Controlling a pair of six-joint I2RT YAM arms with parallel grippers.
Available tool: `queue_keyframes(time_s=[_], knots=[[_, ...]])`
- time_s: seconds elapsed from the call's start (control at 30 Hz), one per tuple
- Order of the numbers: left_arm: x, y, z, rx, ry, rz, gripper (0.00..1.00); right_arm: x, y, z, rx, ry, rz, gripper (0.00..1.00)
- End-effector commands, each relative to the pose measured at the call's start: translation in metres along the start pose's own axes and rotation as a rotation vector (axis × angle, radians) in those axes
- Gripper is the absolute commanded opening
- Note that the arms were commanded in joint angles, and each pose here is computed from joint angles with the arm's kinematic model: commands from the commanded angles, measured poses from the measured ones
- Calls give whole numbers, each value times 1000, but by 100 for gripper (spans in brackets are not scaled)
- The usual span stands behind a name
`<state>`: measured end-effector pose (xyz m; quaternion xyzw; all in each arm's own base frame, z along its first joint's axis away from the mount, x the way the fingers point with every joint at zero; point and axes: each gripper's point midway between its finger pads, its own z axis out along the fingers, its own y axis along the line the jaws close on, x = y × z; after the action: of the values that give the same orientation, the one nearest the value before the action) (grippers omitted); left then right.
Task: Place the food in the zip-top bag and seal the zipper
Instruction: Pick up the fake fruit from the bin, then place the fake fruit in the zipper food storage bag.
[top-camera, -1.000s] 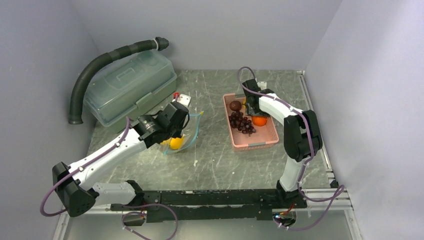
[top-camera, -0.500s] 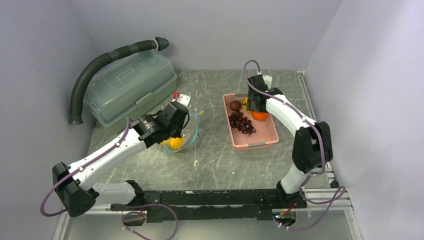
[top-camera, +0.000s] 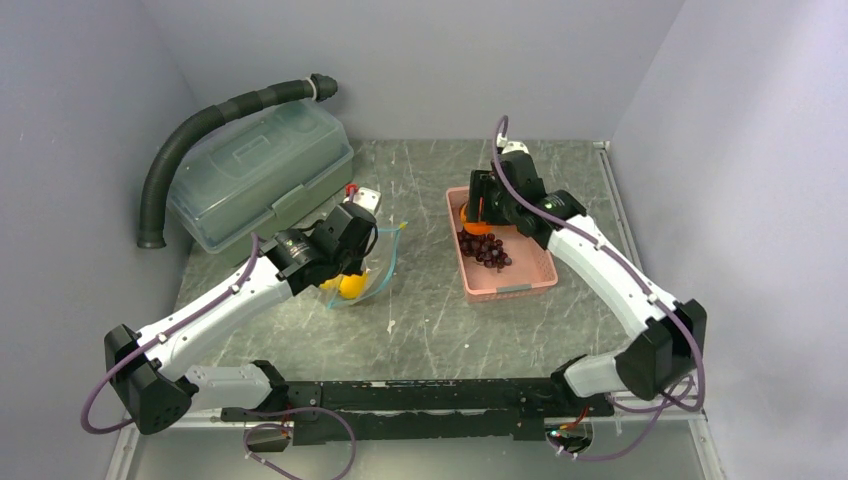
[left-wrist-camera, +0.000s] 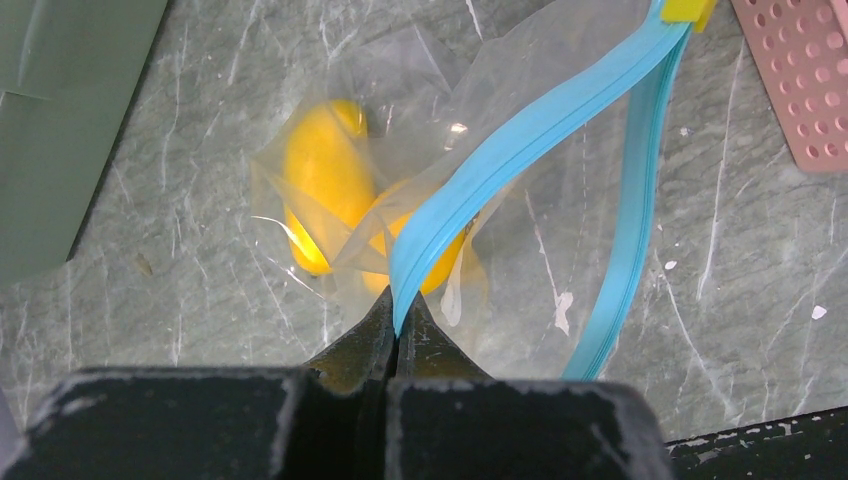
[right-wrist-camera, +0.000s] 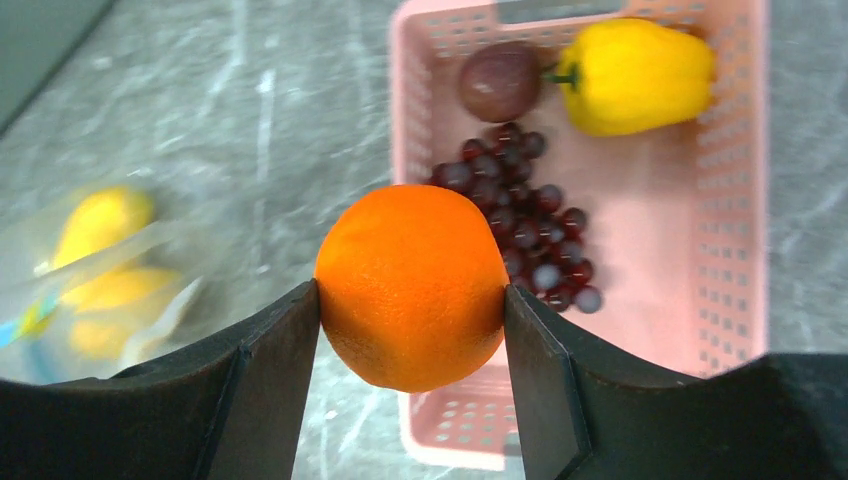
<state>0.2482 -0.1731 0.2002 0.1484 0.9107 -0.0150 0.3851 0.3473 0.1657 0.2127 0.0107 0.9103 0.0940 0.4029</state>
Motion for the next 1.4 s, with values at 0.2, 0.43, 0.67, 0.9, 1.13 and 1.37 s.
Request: queue_keyframes(time_s=[0.2,0.43,0.67,0.9,1.13,1.37], knots=[[-10,2,-6,18,-45,-15,0,-5,99,-70,-485,-71,-4,32],[-11,3,-7,18,-49,-20,0,10,144,-88,-634,-45,-17,32],[-10,3,-7,21,-48,-22,0,26,185,-97,-748,0,-32,31],[-11,4,-9,22,-55,-25,0,38,211,-91,-778,32,-24,31],[-12,3,-10,29,-57,-27,0,42,227,-82,-776,34,22,29],[-13,3,-11,32,-62,-28,0,40,233,-61,-685,23,71,28]])
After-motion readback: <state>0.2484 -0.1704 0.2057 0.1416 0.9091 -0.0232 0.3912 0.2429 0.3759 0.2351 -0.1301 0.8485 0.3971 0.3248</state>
